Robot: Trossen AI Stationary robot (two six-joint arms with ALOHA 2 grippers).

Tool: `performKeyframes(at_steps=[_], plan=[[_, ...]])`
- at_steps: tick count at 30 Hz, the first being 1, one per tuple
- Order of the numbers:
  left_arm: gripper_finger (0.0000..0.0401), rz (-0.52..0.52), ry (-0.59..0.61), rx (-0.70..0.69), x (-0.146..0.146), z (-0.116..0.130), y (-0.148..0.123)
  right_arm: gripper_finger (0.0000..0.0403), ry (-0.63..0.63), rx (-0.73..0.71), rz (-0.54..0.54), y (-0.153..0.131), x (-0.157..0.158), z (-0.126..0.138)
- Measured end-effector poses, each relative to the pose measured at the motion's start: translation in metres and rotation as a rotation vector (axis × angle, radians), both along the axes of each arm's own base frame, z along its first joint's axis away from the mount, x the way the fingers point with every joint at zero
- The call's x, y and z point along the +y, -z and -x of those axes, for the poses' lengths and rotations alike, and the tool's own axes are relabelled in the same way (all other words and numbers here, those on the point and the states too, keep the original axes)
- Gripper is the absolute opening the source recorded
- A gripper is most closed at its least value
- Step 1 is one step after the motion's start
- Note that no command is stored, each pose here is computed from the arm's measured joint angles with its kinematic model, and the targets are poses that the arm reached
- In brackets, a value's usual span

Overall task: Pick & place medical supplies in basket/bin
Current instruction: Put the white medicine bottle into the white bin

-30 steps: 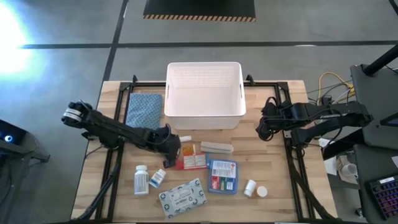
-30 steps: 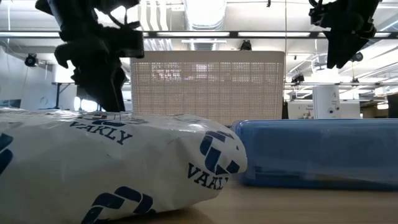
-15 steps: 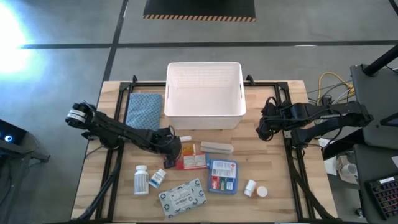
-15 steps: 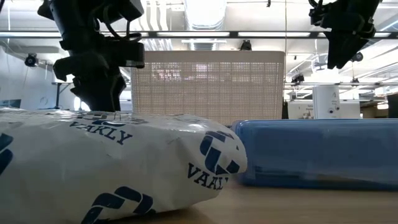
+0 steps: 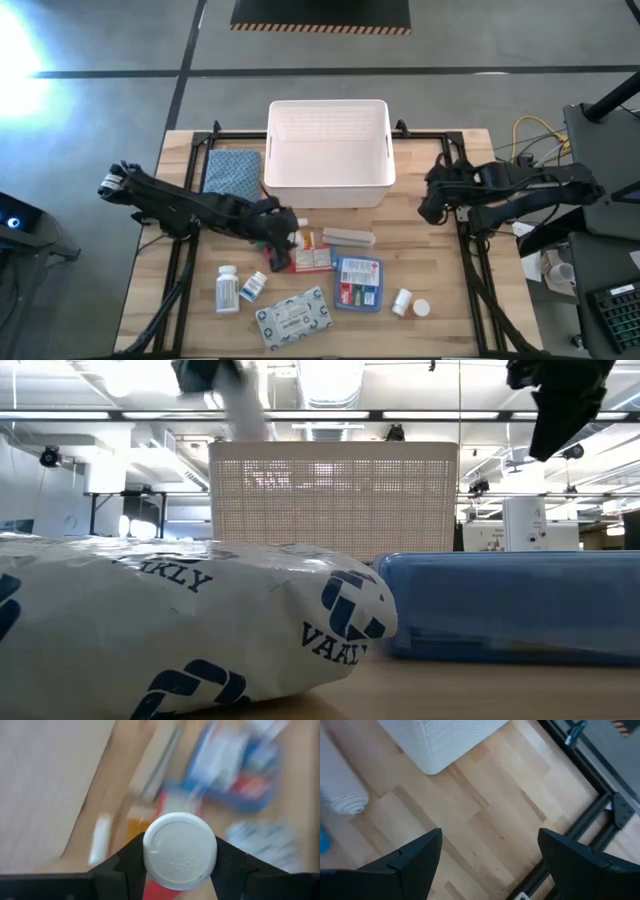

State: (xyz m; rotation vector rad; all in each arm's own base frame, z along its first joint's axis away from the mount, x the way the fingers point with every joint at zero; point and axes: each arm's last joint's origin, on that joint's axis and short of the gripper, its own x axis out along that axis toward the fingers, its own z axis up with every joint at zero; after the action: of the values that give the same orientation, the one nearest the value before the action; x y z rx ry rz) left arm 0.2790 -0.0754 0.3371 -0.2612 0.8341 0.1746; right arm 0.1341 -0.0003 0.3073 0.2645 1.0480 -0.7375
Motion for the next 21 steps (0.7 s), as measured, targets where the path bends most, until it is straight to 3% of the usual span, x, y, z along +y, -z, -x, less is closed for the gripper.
performKeyframes(at_steps=[2, 4, 8, 11, 15, 21], plan=[[0.0154, 0.032, -0.019, -0.128, -0.001, -0.004, -0.036, 0.0317, -0.014, -0.020, -0.020, 0.001, 0.000, 0.008], [0.0154, -0.010, -0.066, -0.254, 0.002, -0.002, -0.073, 0.0316, -0.023, -0.056, -0.045, 0.002, 0.000, 0.016], [0.0157, -0.226, -0.204, -0.510, 0.016, 0.017, -0.151, 0.0310, 0.009, -0.110, -0.069, 0.008, -0.001, 0.030], [0.0158, -0.394, -0.231, -0.552, 0.037, 0.030, -0.181, 0.0305, 0.009, -0.185, -0.075, 0.013, -0.002, 0.032], [0.0159, -0.492, -0.327, -0.489, 0.080, 0.023, -0.179, 0.0300, 0.008, -0.271, -0.037, 0.019, -0.002, 0.023], [0.0162, -0.501, -0.420, -0.275, 0.143, 0.005, -0.127, 0.0301, -0.027, -0.222, 0.002, 0.025, -0.002, 0.009]])
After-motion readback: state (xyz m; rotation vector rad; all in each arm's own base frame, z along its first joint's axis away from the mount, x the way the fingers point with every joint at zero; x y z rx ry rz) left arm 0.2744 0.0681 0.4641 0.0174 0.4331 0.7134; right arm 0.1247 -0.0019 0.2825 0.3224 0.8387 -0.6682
